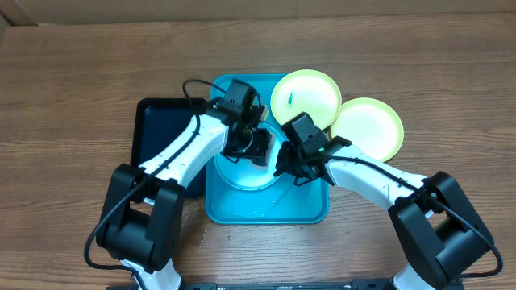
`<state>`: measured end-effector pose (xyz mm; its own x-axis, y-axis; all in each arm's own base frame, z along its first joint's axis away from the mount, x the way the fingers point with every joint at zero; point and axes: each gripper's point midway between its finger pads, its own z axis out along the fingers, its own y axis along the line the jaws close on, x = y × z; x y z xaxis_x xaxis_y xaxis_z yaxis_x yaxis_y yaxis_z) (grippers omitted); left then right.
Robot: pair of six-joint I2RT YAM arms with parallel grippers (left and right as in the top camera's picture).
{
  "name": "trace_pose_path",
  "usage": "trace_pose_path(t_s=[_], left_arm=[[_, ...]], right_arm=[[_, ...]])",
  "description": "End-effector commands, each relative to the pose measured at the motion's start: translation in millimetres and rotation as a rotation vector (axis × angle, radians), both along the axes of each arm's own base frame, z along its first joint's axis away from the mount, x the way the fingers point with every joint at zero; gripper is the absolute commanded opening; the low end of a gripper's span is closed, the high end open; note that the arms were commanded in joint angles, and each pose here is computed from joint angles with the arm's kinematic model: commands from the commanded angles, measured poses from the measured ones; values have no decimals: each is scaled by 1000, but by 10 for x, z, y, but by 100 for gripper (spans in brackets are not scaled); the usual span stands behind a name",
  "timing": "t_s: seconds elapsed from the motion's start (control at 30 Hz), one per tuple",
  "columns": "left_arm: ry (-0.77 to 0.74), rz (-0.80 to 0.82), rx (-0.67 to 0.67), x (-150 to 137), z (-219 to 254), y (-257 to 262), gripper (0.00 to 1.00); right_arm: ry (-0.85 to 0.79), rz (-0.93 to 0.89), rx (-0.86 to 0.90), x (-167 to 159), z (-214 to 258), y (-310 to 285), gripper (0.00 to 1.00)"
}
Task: Clean dirty plates on tray and stack at the side
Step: 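Scrub the white plate with the sponge while the right gripper holds its rim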
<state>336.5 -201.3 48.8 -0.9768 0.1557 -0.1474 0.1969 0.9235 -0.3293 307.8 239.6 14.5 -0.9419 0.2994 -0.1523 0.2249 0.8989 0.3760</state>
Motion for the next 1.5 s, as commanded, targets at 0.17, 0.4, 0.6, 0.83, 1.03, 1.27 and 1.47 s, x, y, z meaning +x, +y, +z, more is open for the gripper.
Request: trace_pose_path(t_s=[0.17,0.4,0.6,0.83,1.03,1.27,1.47], left_arm=[[-111,70,310,197,53,519,4],[-18,55,374,116,-424,589,4],[118,-7,319,-76,-835,463,4],[222,-135,29,-295,-780,-22,4],[237,-206,-210,-319,-538,-403,4],[226,-226,-279,-204,-268,-533,4],[168,-223,-228,14,92,-447,4]], right_arm=[[3,2,4,-15,-15,3,4],[4,3,4,-16,-15,2,4],[4,2,4,-17,-16,2,4],[1,2,6,-9,-11,8,4],[1,2,6,-10,-11,7,4],[2,3,5,-12,-13,5,4],[2,3,5,-13,-14,4,4]])
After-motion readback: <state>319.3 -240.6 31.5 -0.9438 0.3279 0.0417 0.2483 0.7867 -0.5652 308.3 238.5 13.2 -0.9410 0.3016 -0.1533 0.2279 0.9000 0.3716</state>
